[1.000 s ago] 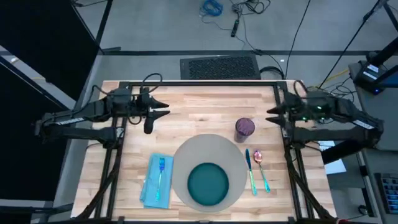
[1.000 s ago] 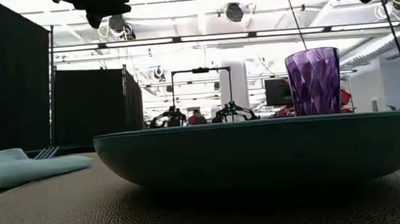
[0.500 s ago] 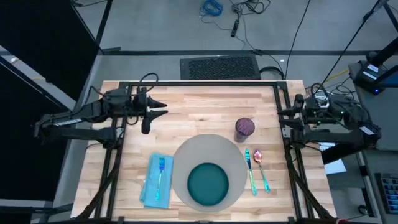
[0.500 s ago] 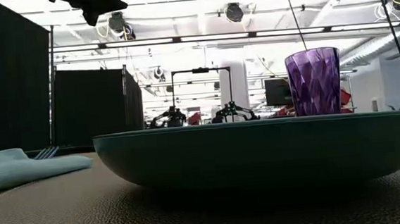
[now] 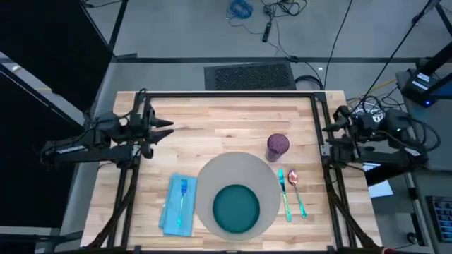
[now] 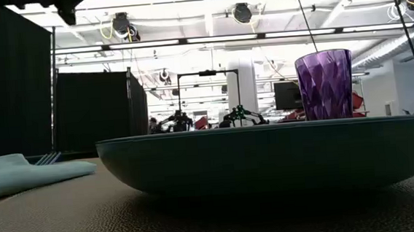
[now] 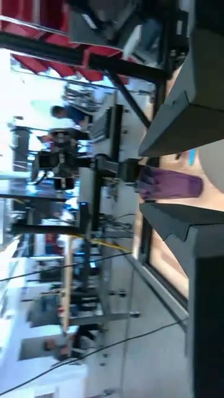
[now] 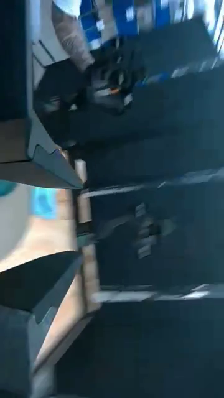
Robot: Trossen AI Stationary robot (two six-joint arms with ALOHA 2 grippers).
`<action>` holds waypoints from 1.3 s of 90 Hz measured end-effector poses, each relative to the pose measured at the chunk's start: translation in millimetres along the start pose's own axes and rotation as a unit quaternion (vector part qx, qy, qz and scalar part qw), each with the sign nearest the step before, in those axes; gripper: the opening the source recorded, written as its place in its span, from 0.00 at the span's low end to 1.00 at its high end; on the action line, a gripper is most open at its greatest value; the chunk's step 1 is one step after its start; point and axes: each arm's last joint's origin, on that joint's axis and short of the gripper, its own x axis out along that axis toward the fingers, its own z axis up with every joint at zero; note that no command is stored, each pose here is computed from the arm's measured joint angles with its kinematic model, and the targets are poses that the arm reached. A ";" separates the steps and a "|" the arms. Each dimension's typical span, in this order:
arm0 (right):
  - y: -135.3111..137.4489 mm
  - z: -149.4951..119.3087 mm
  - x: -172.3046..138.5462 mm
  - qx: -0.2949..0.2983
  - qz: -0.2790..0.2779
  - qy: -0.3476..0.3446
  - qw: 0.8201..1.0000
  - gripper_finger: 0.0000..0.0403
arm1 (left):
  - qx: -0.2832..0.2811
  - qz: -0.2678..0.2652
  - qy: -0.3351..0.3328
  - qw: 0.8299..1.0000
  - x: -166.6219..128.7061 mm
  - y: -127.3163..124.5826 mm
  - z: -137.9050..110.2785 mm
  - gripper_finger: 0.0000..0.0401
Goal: Set table place
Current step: Put the purple cup on the top of the gray mat
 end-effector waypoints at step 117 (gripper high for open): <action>-22.2 -131.8 42.2 0.054 -0.018 -0.002 0.998 0.40 | 0.003 0.161 0.059 0.985 17.6 10.4 -48.9 0.29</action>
